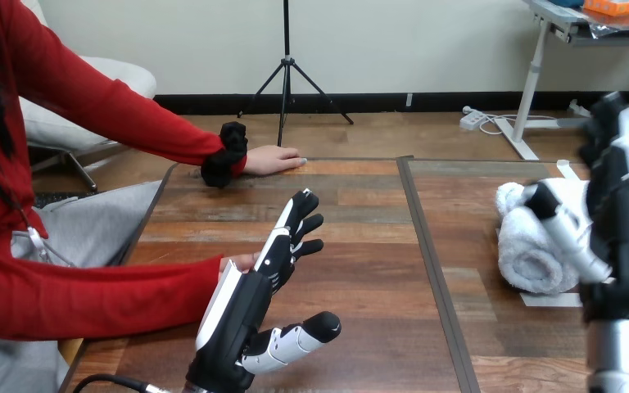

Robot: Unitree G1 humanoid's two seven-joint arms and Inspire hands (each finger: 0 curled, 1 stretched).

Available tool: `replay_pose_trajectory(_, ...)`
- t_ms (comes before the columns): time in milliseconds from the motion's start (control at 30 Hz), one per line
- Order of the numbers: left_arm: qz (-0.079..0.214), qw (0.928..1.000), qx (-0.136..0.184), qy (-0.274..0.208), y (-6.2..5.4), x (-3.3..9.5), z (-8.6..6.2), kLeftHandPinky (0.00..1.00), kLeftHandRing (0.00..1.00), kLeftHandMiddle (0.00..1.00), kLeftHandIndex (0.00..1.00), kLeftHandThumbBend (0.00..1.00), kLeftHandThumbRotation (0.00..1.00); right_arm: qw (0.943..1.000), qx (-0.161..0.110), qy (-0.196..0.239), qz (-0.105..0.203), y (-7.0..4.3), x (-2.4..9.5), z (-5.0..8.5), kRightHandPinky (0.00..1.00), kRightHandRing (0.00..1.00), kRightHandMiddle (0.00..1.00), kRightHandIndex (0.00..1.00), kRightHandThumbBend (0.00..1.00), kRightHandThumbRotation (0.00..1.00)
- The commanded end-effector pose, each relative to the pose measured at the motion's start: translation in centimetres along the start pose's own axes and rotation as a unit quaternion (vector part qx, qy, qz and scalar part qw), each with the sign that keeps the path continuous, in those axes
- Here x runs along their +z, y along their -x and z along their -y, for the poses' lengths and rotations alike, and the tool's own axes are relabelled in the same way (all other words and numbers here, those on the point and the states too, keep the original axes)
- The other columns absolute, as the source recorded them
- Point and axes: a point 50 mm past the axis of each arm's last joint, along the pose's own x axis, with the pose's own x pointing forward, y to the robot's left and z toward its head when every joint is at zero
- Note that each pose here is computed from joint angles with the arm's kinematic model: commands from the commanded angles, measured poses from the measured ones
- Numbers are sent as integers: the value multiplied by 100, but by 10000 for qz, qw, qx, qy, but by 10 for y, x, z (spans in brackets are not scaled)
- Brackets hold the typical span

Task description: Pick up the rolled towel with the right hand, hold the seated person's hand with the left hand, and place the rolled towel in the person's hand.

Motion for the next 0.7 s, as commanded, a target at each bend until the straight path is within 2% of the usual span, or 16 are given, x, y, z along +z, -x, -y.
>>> replay_pose_trajectory(0, 294, 9996, -15, -50, -16, 6, -1, 86, 94, 97, 100, 100, 80, 9974, -193, 28, 697, -32, 26, 4, 100, 100, 100, 100, 100, 61)
replay_pose_trajectory(267, 297, 9995, -18, -42, -16, 6, 0, 86, 94, 98, 100, 100, 80, 9967, -480, 50, 648, -44, 29, 11, 100, 100, 100, 100, 100, 58)
replay_pose_trajectory(667, 272, 9996, 40, 15, -14, 5, 1, 86, 94, 98, 100, 100, 79, 9936, -879, 572, 431, -65, 29, 25, 100, 100, 100, 100, 100, 57)
